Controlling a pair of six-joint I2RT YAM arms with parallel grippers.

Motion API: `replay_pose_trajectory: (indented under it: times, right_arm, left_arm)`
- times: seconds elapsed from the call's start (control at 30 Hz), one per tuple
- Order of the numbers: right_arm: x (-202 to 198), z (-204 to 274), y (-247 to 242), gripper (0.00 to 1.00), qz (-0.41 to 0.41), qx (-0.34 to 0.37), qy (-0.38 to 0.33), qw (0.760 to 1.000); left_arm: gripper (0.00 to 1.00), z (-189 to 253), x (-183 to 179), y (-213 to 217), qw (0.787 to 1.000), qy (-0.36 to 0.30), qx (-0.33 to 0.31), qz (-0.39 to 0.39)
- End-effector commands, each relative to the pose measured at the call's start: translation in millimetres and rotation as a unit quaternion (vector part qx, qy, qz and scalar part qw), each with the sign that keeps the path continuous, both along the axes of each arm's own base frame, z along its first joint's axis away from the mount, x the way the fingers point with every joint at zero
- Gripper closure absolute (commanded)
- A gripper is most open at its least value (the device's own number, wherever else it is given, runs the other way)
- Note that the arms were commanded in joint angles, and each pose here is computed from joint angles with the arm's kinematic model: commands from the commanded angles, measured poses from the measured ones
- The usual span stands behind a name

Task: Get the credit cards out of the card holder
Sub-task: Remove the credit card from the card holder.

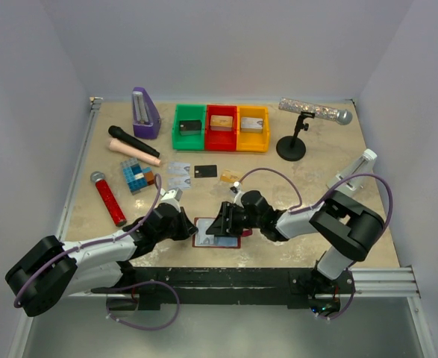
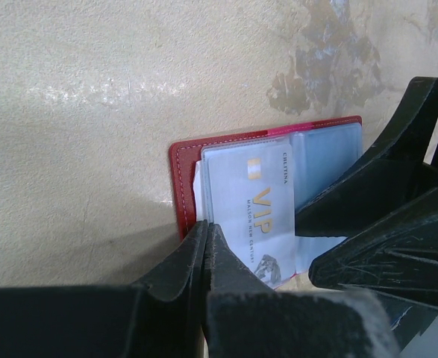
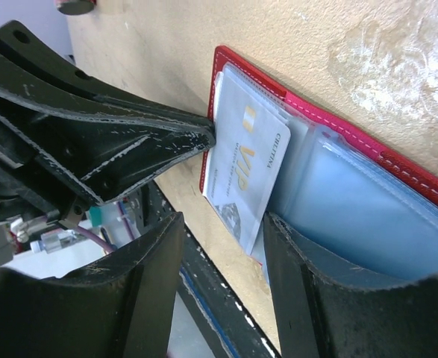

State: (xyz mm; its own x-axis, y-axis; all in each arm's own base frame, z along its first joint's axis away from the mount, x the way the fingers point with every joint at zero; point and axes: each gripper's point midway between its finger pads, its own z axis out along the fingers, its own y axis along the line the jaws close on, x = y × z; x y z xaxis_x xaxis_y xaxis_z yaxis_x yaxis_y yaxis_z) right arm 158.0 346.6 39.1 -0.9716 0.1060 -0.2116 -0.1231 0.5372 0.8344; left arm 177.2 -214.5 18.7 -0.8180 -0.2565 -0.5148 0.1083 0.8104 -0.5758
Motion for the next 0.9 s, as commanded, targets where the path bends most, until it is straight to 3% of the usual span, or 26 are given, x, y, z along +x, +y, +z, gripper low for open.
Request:
replay_pose_trajectory:
  times: [0.0,0.87]
  right_arm:
    - [13,20,8,0.49,-0.018,0.055,-0.025,0.998]
    - [10,25,28,0.49,0.016,0.105,-0.012,0.994]
  left_arm:
    - [1.00,-21,-10,14,0.999,0.023,0.034,0.005]
    - [1.00,-25,-14,9,0.999,0.029,0.021,-0.007]
